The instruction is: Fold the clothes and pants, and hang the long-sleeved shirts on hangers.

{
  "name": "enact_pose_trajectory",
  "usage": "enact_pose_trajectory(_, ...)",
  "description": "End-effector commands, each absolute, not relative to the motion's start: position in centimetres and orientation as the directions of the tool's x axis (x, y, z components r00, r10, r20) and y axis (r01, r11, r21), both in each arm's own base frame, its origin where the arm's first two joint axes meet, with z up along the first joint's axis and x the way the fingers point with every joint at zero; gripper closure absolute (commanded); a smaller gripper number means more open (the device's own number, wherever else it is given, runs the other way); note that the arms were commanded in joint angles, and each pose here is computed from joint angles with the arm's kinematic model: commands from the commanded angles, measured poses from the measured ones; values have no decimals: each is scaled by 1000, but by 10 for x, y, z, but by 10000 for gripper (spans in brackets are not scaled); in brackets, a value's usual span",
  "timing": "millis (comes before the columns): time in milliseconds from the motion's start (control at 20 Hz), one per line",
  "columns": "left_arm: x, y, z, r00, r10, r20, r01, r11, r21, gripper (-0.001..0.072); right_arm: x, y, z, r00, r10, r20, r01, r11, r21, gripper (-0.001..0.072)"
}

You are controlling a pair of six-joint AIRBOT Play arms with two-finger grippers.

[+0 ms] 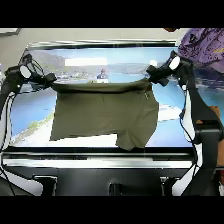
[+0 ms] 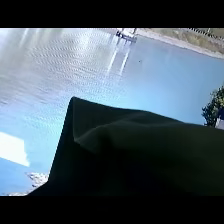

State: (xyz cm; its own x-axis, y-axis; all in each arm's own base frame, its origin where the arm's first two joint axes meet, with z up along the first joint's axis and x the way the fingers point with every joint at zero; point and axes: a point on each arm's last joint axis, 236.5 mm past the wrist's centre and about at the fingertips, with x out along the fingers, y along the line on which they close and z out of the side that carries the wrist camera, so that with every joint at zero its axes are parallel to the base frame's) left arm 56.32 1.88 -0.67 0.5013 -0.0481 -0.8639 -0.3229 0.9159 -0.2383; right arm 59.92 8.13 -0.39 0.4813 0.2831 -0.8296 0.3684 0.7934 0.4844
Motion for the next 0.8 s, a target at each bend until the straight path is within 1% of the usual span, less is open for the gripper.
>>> enact_pose_trajectory(0,560,13,-29,450,-95,-888,-357,892,-277,336,605,93,-27,466,335,-819,397,747,532,590)
enact_pose_trajectory(50,554,19,-25,425,-98,-900,-368,889,-271,191,601,89,-23,455,335,-825,399,752,525,483)
enact_pose_trajectory(100,546,28,-18,397,-98,-912,-372,892,-258,139,595,86,-17,442,340,-830,385,764,518,375)
enact_pose_trajectory(250,513,58,9,303,-98,-948,-315,928,-197,138,573,51,21,426,329,-843,311,821,478,257)
enact_pose_trajectory(350,487,74,29,264,-90,-960,-256,953,-160,129,552,18,49,412,315,-855,236,870,433,249)
enact_pose_trajectory(450,468,88,51,274,-99,-957,-289,940,-180,129,528,-11,69,389,329,-860,157,896,414,249)
enact_pose_trajectory(500,454,91,55,270,-104,-957,-304,934,-187,129,509,-18,74,352,375,-858,96,897,431,250)
enact_pose_trajectory(550,437,92,53,253,-115,-961,-322,926,-195,129,490,-22,74,312,433,-846,66,878,474,251)
enact_pose_trajectory(600,418,91,46,231,-128,-965,-338,919,-203,129,478,-21,77,317,525,-790,74,816,573,252)
enact_pose_trajectory(650,395,87,36,207,-139,-969,-355,912,-206,130,460,-21,73,300,585,-753,67,775,629,257)
enact_pose_trajectory(750,352,77,11,163,-151,-975,-383,901,-204,131,420,-24,41,264,617,-742,146,734,663,261)
